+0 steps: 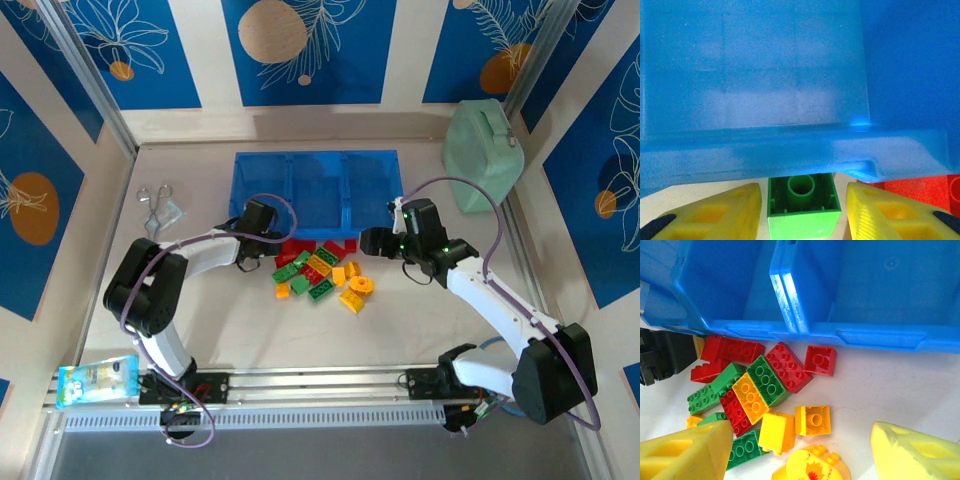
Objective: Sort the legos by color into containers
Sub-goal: Pick up the lego from the center of the table.
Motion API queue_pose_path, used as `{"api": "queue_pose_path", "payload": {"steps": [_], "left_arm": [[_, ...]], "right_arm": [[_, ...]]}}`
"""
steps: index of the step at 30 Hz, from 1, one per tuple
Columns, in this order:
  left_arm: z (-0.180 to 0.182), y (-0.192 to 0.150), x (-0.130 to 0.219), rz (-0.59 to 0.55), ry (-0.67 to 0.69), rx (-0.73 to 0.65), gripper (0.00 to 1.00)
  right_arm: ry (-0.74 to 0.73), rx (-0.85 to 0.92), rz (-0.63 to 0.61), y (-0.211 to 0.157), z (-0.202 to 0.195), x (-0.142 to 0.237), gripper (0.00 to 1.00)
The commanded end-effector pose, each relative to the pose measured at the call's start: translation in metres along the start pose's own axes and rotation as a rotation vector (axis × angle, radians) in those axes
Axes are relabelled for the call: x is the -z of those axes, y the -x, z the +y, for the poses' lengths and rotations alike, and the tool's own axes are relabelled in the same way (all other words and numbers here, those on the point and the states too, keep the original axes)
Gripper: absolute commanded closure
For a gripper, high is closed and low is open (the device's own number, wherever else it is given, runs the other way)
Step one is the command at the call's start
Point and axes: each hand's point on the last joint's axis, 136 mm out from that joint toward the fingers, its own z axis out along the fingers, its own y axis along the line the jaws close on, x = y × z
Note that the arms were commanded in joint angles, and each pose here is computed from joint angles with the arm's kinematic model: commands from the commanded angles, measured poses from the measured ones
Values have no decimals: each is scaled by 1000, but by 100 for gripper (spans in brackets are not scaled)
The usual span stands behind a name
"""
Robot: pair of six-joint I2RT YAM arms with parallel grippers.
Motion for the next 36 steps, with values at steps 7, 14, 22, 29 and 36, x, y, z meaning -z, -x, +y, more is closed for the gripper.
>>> {"api": "queue_pose_path", "payload": {"steps": [7, 14, 22, 29, 36], "left_arm": [[2, -17, -10, 52, 49, -50, 55], [4, -24, -9, 56, 69, -62, 58], [5, -32, -5, 66, 79, -76, 60], [7, -36, -4, 73, 87, -80, 50], [4, -35, -1, 55, 63, -81, 50]], "right_arm": [[-15, -11, -24, 5, 1, 3, 27], [-24, -16, -31, 6, -1, 4, 27], [-22, -37, -43, 14, 2, 12, 27], [-12, -109, -88, 31, 0, 31, 27], [83, -233, -126, 55, 1, 59, 27]]}}
